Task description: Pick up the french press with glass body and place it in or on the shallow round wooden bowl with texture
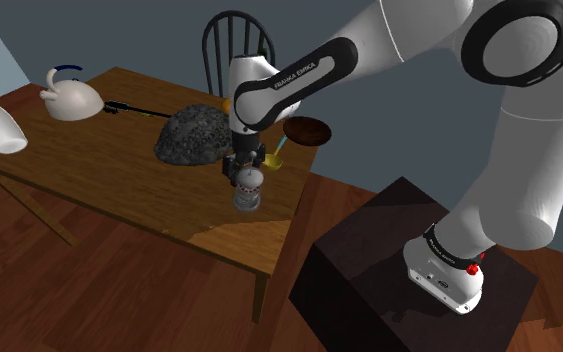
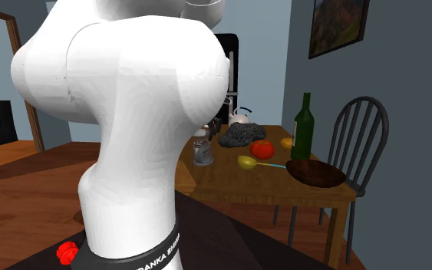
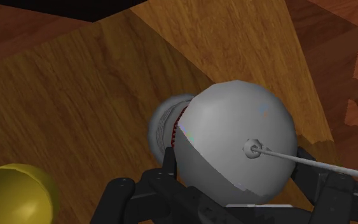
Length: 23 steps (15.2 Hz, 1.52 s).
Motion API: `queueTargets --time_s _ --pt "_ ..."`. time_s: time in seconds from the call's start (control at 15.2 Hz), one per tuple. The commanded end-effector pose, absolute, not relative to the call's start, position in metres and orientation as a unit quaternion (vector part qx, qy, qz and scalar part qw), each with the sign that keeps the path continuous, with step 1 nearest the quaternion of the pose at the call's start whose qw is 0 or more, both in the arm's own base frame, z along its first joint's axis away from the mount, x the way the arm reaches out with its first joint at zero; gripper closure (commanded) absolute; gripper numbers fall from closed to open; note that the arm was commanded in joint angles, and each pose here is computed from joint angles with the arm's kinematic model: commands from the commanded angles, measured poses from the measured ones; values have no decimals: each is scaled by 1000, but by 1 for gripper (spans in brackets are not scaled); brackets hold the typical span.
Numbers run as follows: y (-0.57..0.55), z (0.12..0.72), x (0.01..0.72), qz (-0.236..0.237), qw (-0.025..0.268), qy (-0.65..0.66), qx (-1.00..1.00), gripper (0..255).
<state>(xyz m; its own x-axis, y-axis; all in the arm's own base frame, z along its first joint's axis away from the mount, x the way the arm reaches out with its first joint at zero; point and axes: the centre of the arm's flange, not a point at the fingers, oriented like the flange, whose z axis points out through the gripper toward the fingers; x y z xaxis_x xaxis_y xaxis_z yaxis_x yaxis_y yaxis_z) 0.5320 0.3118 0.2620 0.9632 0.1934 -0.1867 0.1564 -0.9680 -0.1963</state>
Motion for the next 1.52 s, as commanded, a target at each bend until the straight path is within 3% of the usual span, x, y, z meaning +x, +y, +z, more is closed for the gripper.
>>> queueTargets --time_s 0.0,1.12,1.45 --pt "312 273 531 103 90 -89 -987 255" --pt "312 363 531 103 90 -89 -987 255" --pt "251 362 557 103 90 -89 -987 255"
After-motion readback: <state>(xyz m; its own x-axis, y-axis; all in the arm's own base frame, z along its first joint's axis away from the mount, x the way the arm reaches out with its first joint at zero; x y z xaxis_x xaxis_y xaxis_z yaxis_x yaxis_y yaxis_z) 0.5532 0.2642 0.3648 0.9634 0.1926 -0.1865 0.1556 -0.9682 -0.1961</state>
